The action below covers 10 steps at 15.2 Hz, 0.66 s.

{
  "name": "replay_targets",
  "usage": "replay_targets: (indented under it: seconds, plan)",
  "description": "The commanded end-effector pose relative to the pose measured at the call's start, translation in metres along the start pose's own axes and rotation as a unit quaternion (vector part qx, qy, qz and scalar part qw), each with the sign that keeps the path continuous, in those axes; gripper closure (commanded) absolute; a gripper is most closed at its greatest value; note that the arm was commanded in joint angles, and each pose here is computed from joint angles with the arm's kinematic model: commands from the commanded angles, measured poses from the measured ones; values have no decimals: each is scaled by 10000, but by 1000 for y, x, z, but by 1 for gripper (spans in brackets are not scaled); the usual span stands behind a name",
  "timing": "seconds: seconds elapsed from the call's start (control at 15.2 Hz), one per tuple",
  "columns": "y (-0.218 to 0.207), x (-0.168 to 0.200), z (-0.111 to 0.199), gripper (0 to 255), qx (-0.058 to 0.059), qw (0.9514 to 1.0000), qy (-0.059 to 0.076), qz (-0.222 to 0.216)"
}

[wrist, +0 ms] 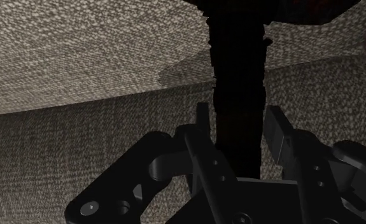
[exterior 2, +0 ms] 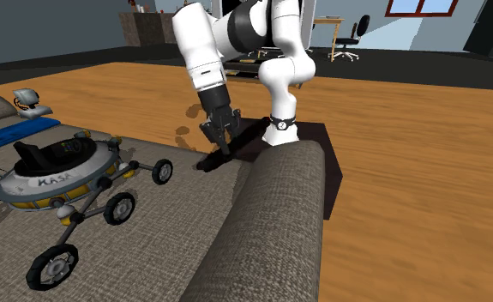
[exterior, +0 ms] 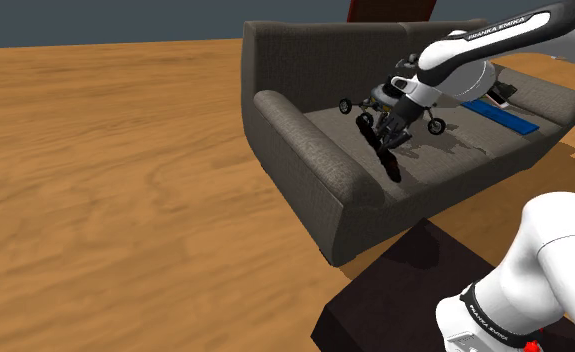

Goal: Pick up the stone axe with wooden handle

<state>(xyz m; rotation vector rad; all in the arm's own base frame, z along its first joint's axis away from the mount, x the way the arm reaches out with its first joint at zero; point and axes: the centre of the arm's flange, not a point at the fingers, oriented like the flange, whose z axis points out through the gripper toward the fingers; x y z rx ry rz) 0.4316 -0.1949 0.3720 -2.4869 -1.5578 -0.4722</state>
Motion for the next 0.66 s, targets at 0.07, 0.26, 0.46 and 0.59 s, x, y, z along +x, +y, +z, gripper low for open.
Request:
replay_targets:
  seconds: [0.07,0.26,0.46,0.59]
  plan:
    - [1,6,-14,255,1,10000,-2,0]
    - [2,12,-29,255,1,10000,-2,0]
    - [2,17,-44,255,1,10000,-2,0]
    - [2,17,-44,255,1,10000,-2,0]
